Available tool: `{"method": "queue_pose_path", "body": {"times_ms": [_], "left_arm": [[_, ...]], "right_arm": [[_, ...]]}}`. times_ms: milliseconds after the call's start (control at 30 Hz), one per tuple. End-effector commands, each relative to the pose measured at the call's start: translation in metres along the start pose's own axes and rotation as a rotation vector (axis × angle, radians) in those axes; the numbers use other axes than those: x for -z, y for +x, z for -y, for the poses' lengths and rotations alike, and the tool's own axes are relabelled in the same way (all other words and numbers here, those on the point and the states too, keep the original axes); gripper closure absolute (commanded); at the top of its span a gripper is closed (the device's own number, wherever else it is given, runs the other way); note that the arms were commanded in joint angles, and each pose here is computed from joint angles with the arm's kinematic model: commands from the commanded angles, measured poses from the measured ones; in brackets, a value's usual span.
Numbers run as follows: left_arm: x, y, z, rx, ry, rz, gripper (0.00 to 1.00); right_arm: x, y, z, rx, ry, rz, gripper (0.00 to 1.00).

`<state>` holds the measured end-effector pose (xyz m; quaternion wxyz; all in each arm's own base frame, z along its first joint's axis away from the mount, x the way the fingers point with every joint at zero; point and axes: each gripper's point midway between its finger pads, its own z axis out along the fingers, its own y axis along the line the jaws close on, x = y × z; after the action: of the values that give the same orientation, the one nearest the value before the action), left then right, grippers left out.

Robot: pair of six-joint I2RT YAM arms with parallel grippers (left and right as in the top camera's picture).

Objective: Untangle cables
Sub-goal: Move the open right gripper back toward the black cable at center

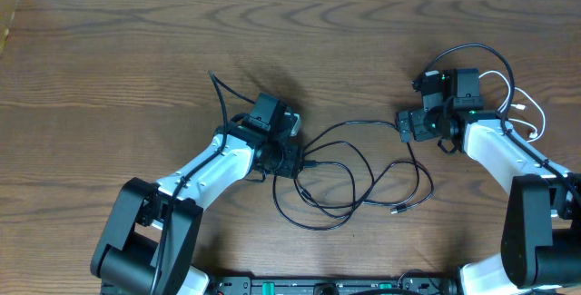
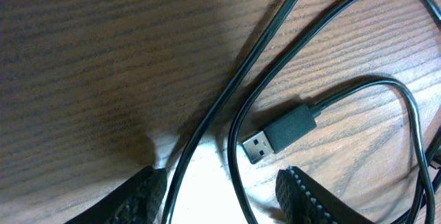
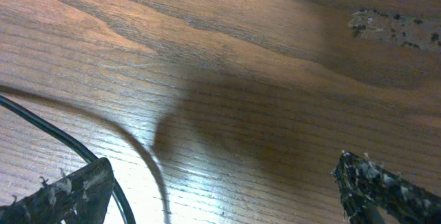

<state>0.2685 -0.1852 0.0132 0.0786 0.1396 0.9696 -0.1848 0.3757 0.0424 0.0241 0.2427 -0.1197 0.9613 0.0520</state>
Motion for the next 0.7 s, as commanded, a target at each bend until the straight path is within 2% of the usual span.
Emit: {"method": "queue_pose_path", "body": {"times_ms": [0,667], "left_arm": [[-0.0028,0.003,-0.0059,0.008,-0.016,0.0,0.43],[-0.007,0.0099,-0.0068,0.027,-0.006,-0.008,0.43]], "right_arm": [[0.0022,-0.004,-0.0026,0.012,-0.007,0.01,0.01],[0.0022,-0.004,-0.0026,0.012,-0.007,0.01,0.01]]}}
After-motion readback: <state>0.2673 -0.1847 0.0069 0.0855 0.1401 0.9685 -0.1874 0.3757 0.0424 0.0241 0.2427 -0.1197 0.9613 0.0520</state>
